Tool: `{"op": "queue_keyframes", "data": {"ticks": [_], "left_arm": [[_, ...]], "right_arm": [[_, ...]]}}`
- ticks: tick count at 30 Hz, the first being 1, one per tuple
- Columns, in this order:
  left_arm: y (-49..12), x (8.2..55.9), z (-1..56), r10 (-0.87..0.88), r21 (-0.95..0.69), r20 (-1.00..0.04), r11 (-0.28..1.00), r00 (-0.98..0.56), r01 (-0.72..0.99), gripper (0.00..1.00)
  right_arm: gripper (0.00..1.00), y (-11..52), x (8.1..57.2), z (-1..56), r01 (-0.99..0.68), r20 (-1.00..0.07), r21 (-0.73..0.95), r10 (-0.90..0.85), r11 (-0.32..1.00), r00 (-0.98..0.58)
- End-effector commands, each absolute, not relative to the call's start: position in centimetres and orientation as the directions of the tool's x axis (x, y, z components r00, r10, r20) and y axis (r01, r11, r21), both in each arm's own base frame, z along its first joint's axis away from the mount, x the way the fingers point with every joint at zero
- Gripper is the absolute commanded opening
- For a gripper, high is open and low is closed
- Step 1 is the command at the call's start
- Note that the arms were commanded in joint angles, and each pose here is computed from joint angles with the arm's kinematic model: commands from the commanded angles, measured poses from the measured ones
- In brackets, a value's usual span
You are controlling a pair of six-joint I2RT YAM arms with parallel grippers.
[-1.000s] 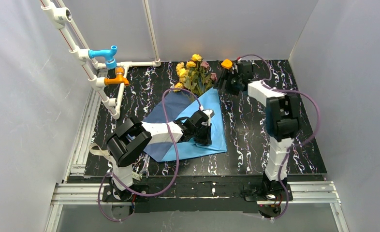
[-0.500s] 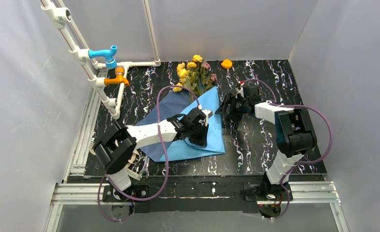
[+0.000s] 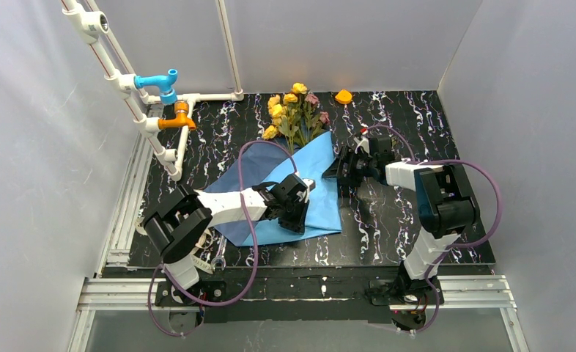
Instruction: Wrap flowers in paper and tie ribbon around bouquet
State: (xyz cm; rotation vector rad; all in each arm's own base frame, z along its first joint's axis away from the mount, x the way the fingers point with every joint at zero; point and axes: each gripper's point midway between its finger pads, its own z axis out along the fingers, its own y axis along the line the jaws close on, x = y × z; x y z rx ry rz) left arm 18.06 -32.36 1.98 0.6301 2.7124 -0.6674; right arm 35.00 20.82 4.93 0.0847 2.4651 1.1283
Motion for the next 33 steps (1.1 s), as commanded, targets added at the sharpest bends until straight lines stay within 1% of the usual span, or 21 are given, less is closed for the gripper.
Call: {"op": "queue_keyframes", "data": {"ticks": [1, 12, 22, 25, 27, 29, 30, 32, 33], "left_arm": [[-31.3, 17.7, 0.0, 0.391, -0.32, -0.331, 0.81, -0.859, 0.492, 0.05], [-30.5, 17.7, -0.5, 0.406, -0.31, -0.327, 0.807, -0.853, 0.503, 0.03], [-30.5, 17.7, 0.7, 0.353, -0.396, -0.344, 0.786, -0.87, 0.475, 0.0], [-30.9, 17.8, 1.3, 0.334, -0.422, -0.345, 0.779, -0.877, 0.463, 0.0], [-31.6, 17.8, 2.9, 0.295, -0.48, -0.345, 0.761, -0.891, 0.437, 0.0], [-31.9, 18.2, 5.1, 0.244, -0.507, -0.361, 0.758, -0.9, 0.409, 0.01], [-31.7, 18.4, 6.2, 0.223, -0.503, -0.373, 0.767, -0.901, 0.398, 0.07], [-30.3, 18.9, 8.0, 0.178, -0.459, -0.399, 0.811, -0.9, 0.364, 0.12], [-29.2, 19.1, 8.7, 0.151, -0.423, -0.414, 0.841, -0.898, 0.337, 0.17]], "right_arm": [[0.79, 21.1, 32.1, 1.8, -0.085, -0.266, 0.733, 0.171, 0.675, -0.949], [0.74, 22.7, 30.1, 0.7, -0.067, -0.225, 0.792, 0.187, 0.607, -0.956], [0.62, 24.1, 29.1, 1.3, -0.064, -0.193, 0.865, 0.213, 0.497, -0.958], [0.56, 24.4, 28.6, 1.2, -0.063, -0.186, 0.867, 0.204, 0.494, -0.961], [0.49, 24.3, 28.5, 0.8, -0.052, -0.186, 0.855, 0.211, 0.515, -0.96], [0.42, 23.6, 28.4, 0.0, -0.022, -0.18, 0.824, 0.224, 0.566, -0.958], [0.38, 23.2, 28.4, -0.4, -0.01, -0.182, 0.804, 0.23, 0.595, -0.956], [0.31, 22.3, 28.6, -1.2, 0.016, -0.189, 0.759, 0.244, 0.651, -0.951], [0.3, 22.0, 28.6, -1.5, 0.027, -0.19, 0.743, 0.249, 0.669, -0.95]]}}
